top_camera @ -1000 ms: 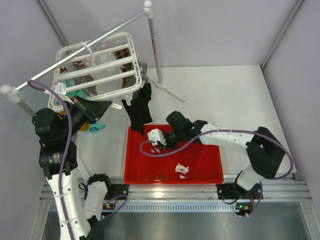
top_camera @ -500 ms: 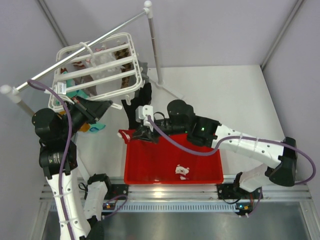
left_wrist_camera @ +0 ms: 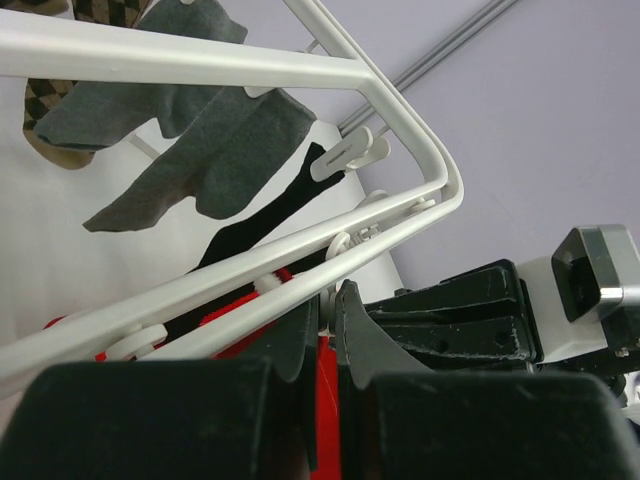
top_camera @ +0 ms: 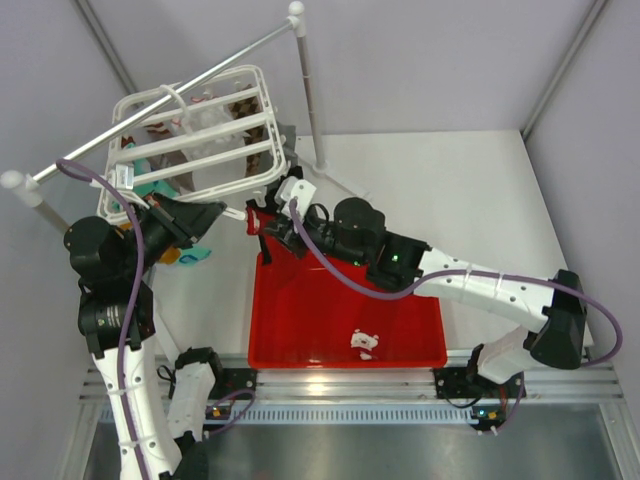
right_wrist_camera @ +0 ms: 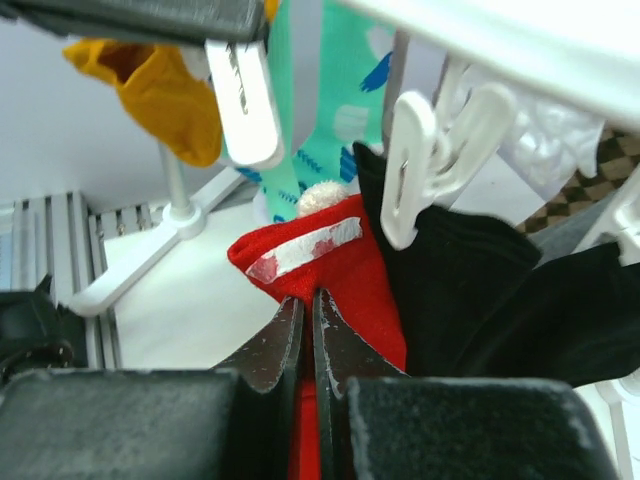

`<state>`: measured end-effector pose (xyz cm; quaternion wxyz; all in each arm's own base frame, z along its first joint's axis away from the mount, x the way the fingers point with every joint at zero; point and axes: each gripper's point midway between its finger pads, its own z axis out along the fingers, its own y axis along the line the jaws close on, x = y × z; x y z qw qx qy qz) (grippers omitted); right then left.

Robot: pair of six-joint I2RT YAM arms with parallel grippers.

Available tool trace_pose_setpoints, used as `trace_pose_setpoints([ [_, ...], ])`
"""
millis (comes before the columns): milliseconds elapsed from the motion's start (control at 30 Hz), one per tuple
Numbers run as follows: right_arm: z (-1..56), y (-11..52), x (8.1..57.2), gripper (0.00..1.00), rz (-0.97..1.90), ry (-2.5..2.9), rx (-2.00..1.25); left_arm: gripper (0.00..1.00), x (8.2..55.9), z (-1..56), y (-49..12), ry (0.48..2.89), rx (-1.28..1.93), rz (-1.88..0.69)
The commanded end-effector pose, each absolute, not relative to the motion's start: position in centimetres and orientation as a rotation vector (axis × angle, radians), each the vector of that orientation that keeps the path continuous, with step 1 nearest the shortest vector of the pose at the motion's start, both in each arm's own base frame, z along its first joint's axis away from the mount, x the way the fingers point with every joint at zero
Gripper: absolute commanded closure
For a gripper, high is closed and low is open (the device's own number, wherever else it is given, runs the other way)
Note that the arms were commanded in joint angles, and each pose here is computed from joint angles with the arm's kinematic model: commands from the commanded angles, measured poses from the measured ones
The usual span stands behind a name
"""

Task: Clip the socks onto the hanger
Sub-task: Clamp the sock onto the hanger.

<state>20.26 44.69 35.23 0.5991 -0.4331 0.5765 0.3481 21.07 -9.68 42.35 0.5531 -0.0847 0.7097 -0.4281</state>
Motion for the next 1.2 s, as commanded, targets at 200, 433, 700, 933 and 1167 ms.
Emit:
trace_pose_setpoints([
  [200, 41.4, 44.0, 21.2, 1.0, 0.864, 1.204, -0.806, 1.0, 20.5, 42.5, -10.2, 1.684, -0.171, -1.034],
  [433, 42.6, 43.7, 20.9, 1.0, 0.884, 1.165, -0.796, 1.0, 20.5, 42.2, -10.2, 1.692, -0.179, -1.038],
  [700, 42.9, 44.6, 18.8, 1.0, 0.942, 1.077, -0.906, 1.0, 20.5, 42.3, -10.2, 1.694, -0.183, -1.049],
  [933, 43.6, 44.9, 17.7, 1.0, 0.951, 1.028, -0.925, 1.0, 20.7, 42.1, -10.2, 1.698, -0.193, -1.053],
  [1167, 44.6, 45.0, 18.2, 1.0, 0.946, 1.024, -0.885, 0.87, 20.8, 41.9, -10.2, 1.699, -0.199, -1.058],
])
